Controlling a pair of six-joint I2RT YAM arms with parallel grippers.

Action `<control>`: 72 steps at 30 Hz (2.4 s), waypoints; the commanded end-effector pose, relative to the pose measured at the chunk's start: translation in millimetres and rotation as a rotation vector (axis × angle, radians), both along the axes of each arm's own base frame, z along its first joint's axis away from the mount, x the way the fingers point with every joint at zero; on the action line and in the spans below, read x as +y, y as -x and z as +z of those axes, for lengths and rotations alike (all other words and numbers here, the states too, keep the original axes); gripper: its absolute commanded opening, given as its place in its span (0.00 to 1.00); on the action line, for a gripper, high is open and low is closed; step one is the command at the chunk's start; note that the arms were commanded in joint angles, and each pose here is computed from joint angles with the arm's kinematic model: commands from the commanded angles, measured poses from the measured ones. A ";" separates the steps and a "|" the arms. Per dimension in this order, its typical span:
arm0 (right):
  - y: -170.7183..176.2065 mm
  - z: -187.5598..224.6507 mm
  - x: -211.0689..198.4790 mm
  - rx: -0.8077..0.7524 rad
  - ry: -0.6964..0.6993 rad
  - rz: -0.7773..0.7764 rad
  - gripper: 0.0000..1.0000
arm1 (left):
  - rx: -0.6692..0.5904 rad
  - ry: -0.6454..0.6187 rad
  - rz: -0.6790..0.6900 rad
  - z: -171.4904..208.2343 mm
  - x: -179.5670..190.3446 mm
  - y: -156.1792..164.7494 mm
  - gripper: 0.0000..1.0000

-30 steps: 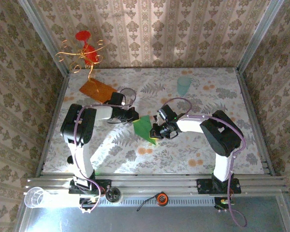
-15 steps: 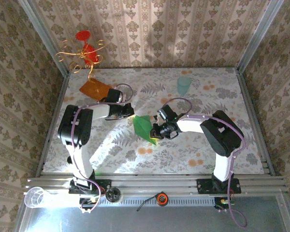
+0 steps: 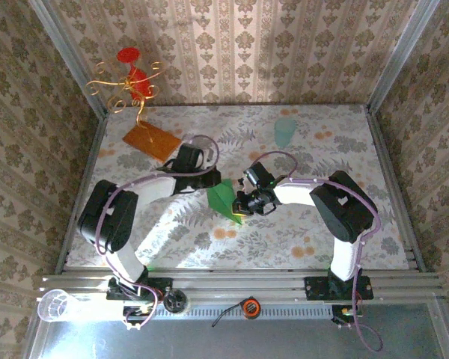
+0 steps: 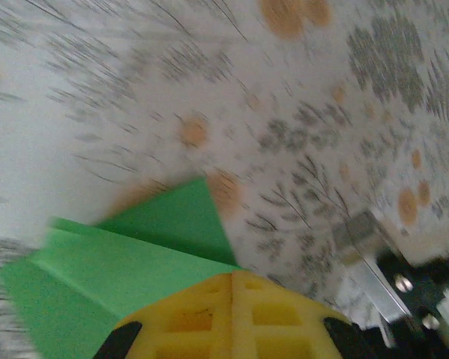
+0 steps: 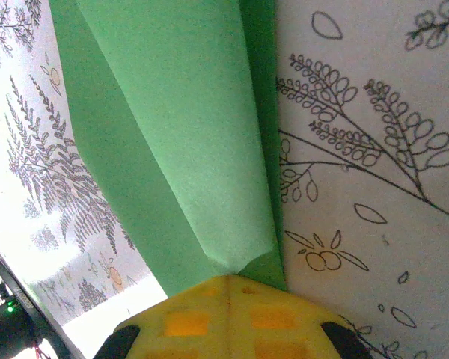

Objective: Fold a paper plane with a square sheet of paper (pick it up from the middle)

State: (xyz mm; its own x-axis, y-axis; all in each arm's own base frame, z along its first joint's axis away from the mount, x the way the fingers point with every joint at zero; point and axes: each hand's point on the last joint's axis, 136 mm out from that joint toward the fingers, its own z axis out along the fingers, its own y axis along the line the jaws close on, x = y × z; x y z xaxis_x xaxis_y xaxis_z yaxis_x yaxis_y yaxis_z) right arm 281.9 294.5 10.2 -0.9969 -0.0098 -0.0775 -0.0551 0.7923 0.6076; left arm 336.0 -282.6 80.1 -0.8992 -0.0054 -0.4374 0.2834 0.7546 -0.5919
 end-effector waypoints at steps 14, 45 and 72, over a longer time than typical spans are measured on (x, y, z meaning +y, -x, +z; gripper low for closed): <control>26.6 -7.1 -14.8 0.107 0.027 -0.018 0.00 | 0.201 -0.130 -0.017 -74.1 -2.0 26.0 0.00; 40.4 -8.9 -6.5 0.167 0.005 0.053 0.04 | 0.302 -0.236 0.017 -101.7 17.3 38.3 0.00; 25.5 51.4 -29.7 -0.111 -0.101 -0.075 0.26 | 0.180 -0.038 -0.025 -28.6 -14.8 3.7 0.06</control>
State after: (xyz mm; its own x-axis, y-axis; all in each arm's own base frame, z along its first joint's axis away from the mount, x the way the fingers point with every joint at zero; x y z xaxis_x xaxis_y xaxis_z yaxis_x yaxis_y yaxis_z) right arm 231.8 265.8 45.2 -0.9953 0.0059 -0.0969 -0.0612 0.7362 0.6740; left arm 318.2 -292.3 26.8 -0.9707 0.0539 -0.2340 0.1843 0.7920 -0.5821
